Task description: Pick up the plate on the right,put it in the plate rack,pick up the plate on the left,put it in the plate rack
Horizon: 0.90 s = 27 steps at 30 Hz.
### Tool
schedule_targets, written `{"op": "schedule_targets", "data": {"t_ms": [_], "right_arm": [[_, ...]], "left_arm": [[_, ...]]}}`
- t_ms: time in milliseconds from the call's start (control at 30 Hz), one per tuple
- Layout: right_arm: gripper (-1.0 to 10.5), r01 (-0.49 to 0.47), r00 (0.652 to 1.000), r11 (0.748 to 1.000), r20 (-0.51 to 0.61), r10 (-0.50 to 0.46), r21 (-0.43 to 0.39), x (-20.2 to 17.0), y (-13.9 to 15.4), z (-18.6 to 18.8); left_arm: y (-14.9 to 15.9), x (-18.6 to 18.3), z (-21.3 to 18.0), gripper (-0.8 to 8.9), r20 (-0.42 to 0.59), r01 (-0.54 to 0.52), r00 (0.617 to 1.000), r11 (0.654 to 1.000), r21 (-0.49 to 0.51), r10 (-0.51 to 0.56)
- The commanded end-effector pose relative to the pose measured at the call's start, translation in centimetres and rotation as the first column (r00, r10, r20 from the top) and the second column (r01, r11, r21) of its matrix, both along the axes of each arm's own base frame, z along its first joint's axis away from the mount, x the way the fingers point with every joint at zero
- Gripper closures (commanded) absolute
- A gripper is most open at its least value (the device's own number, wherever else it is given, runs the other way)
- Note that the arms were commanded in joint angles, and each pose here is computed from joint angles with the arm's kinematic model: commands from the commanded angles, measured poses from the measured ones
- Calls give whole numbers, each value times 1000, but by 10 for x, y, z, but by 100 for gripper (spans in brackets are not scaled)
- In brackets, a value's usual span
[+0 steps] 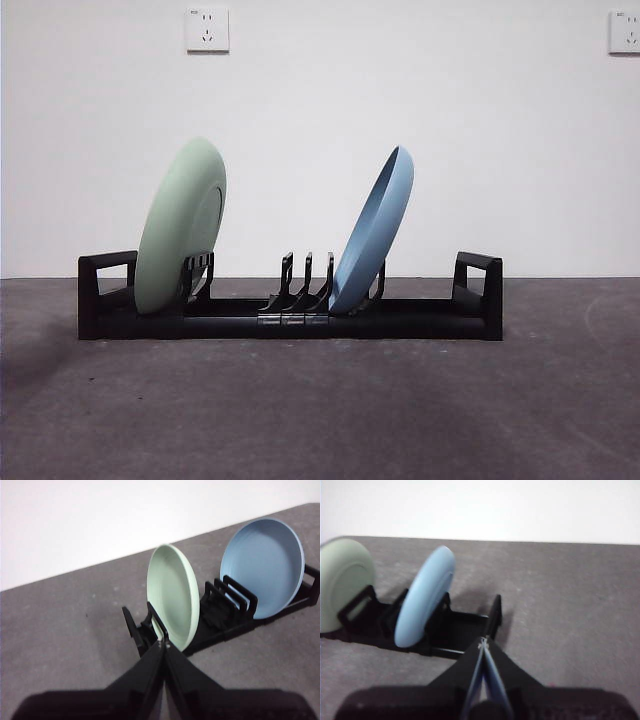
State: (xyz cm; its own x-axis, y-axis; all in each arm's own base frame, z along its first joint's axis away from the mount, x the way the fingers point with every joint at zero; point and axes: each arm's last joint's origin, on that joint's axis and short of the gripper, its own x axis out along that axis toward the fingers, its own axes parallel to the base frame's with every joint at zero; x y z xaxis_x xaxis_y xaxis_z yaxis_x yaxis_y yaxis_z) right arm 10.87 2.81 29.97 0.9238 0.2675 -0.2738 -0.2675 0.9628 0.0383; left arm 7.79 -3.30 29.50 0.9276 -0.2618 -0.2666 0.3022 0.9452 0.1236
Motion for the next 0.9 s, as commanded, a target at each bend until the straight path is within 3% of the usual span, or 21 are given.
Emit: {"op": "schedule_targets", "data": {"t_ms": [33, 500, 567, 733, 900], "right_arm": [[945, 10, 1000, 1000, -14, -11, -10, 1, 0, -2], [944, 15, 1000, 1000, -25, -15, -15, 2, 0, -4], [945, 14, 1000, 1000, -26, -15, -15, 1, 0, -4], [945, 15, 1000, 1000, -26, -15, -15, 2, 0, -4], [945, 14, 1000, 1000, -27, -15, -15, 2, 0, -4]], "left_arm": [[0, 0, -2, 817, -24, -6, 1000, 1000, 5, 6], [1, -2, -8, 817, -75, -1, 997, 999, 42, 4], [5, -4, -6, 817, -44, -32, 998, 997, 71, 35], [10, 6, -12, 817, 16, -22, 1000, 999, -29, 23], [18, 21, -50, 817, 91, -81, 992, 995, -61, 86]]}}
